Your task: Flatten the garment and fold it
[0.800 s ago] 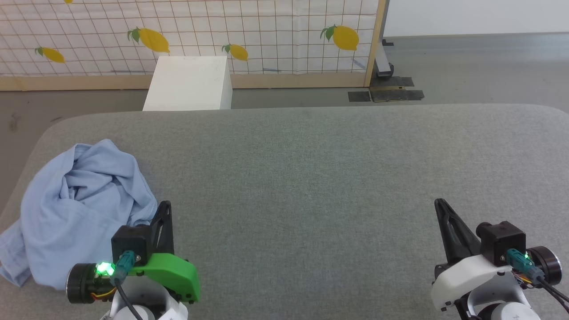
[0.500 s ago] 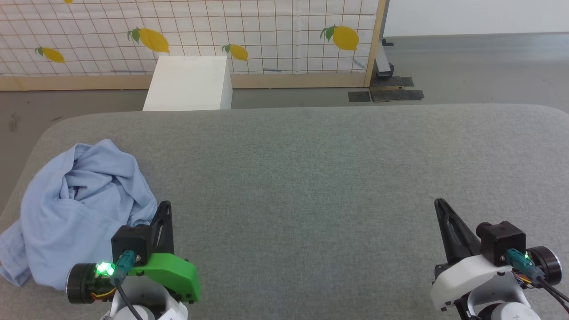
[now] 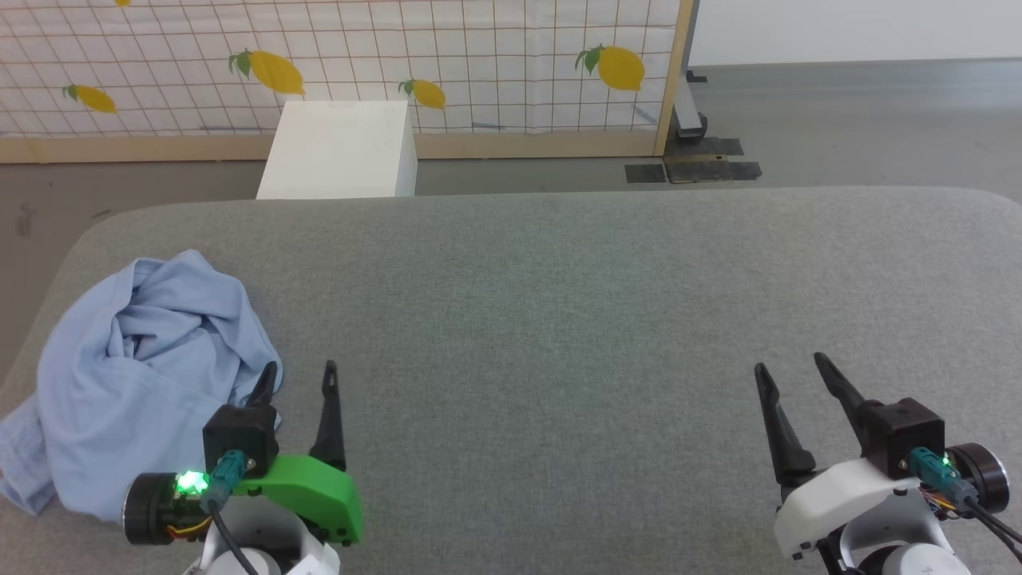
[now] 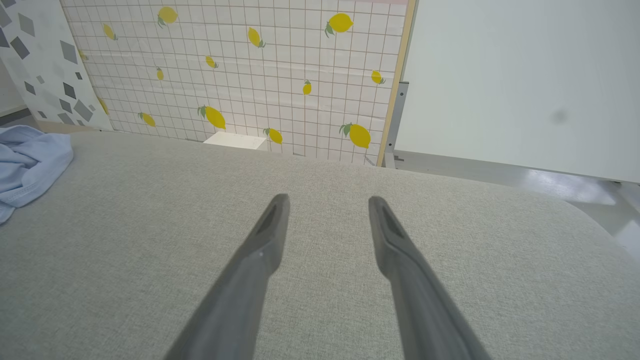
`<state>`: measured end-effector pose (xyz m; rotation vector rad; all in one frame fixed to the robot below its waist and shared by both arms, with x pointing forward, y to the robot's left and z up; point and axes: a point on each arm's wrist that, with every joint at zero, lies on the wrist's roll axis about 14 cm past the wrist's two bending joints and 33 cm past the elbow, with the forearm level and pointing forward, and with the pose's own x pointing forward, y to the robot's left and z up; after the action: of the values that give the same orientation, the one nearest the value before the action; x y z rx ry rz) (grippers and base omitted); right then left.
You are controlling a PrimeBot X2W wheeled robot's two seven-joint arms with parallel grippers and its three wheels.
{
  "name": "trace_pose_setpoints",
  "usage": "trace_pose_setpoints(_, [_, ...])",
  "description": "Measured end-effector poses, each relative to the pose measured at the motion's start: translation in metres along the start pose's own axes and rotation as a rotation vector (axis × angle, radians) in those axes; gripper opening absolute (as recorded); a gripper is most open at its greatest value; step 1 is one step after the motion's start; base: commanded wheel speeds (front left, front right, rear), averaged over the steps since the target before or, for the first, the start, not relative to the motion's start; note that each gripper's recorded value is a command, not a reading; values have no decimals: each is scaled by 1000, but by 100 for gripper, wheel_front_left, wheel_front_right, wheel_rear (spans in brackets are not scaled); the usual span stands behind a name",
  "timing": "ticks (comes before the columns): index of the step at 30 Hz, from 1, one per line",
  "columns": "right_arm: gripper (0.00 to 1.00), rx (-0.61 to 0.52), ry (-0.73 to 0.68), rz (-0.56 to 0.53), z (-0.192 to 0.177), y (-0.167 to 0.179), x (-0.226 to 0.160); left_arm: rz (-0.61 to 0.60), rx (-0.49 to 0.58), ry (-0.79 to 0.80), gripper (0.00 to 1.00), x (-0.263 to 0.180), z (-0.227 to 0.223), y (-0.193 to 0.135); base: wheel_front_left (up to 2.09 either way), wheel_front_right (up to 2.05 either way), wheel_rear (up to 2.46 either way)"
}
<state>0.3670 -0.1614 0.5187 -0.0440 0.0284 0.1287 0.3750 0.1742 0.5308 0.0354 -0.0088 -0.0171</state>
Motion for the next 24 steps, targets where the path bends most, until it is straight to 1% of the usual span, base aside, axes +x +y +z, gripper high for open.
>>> trace_pose_setpoints(15, [100,1,-16,22,1,7,4,7,-13,-2,100,-4,-4,0,0,0,0])
trace_pose_setpoints(24, [100,-6,-22,75,1,24,13,53,-24,-7,100,-12,-6,13,0,0,0])
